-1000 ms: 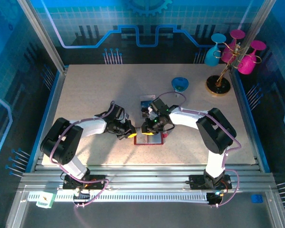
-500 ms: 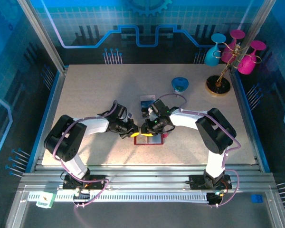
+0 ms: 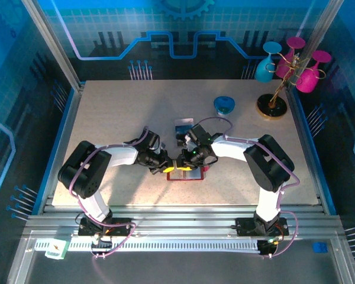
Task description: Take the credit cards out of the card holder
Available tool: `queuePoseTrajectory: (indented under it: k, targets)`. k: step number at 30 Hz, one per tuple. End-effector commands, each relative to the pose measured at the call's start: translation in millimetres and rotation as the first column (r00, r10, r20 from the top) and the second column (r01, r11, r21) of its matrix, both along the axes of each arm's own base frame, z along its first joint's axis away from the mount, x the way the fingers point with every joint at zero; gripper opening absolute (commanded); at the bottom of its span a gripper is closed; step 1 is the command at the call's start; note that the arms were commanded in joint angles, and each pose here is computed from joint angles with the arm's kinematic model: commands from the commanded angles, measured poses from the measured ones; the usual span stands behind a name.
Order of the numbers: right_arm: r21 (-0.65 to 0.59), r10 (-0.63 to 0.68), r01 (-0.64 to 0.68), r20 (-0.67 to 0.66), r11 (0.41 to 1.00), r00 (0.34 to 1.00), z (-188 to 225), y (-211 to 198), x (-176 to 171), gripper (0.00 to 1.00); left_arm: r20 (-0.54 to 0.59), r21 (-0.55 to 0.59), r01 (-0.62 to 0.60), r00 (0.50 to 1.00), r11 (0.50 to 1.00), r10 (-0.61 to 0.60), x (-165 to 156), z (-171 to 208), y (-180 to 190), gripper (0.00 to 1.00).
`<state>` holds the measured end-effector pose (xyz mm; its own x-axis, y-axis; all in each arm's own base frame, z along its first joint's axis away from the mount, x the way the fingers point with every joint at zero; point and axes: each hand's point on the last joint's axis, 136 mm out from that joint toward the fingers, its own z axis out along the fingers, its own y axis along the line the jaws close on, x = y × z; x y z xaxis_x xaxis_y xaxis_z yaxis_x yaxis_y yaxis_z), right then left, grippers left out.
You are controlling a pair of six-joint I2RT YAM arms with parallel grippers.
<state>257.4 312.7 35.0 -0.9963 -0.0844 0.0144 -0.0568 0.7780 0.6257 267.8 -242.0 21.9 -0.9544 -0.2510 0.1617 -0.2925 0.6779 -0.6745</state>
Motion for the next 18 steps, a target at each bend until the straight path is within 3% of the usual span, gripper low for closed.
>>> queuePoseTrajectory:
  k: [1, 18]
  targets:
    - [-0.054, 0.007, -0.009, -0.033, 0.998, 0.999, -14, -10, -9, 0.27, -0.009, 0.025, 0.02, 1.0, 0.999, -0.02, -2, -1, 1, 0.09]
    - [-0.118, 0.008, -0.008, -0.002, 0.993, 1.0, -13, -22, -7, 0.27, -0.003, 0.028, 0.02, 1.0, 0.999, -0.02, -3, 1, 2, 0.13]
